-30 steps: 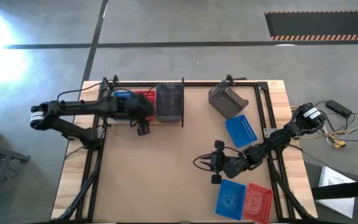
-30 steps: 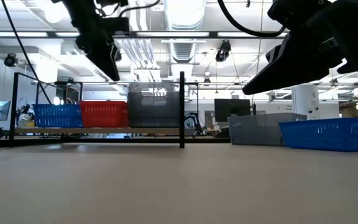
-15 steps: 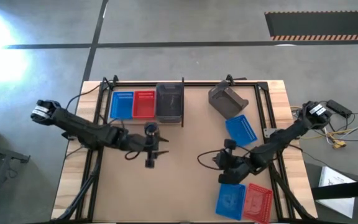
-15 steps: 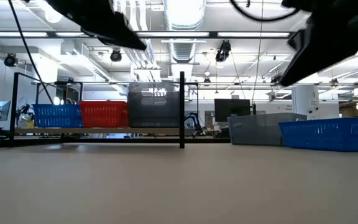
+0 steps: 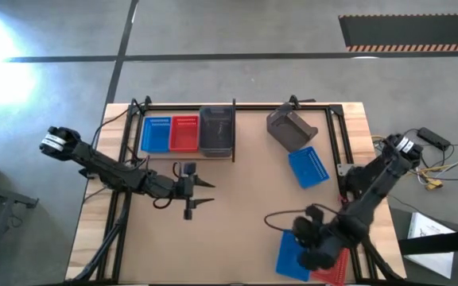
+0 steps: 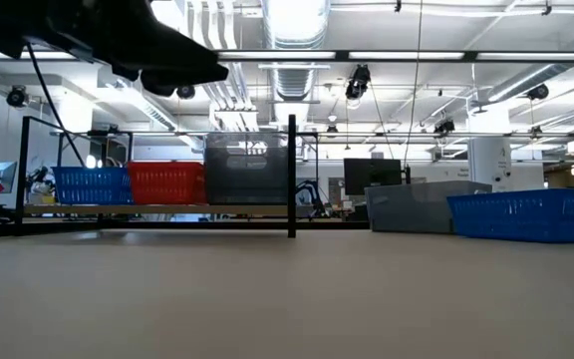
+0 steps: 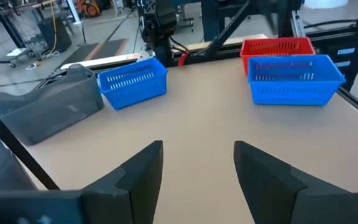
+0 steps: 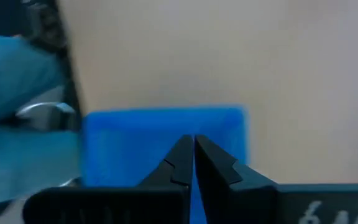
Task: Stack baskets on shelf by color
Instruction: Stack the red bin on the stacked red bins on the shelf
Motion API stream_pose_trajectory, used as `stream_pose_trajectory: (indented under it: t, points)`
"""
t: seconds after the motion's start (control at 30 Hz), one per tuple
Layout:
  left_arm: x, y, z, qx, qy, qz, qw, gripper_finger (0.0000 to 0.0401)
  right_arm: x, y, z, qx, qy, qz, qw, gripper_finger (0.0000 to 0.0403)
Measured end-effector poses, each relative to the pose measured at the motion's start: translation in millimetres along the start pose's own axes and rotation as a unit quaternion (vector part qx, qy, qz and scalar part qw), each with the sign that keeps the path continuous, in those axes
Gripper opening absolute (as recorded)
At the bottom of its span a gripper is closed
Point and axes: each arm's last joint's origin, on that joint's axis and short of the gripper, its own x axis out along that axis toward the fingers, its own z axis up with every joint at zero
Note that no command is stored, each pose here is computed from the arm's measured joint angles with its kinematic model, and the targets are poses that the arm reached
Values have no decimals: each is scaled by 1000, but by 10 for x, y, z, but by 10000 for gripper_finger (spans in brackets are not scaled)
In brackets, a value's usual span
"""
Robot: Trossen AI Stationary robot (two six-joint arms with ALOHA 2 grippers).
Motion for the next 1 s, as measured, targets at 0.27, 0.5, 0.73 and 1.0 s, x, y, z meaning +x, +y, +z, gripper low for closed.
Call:
stream_pose_trajectory:
  t: [0.27, 0.5, 0.73, 1.0]
  points:
    - [-8, 3, -40, 2, 5, 0, 1000, 182, -4, 331, -673, 104, 157, 34, 982, 17]
    - [-8, 3, -42, 2, 5, 1, 1000, 182, 229, 527, -1127, 104, 242, 16, 965, 107]
    - [-8, 3, -42, 3, 5, 0, 1000, 182, 492, 669, -1234, 50, 241, -3, 969, 177]
    - [-8, 3, -42, 3, 5, 0, 1000, 182, 684, 687, -1302, -2, 237, -111, 965, 101]
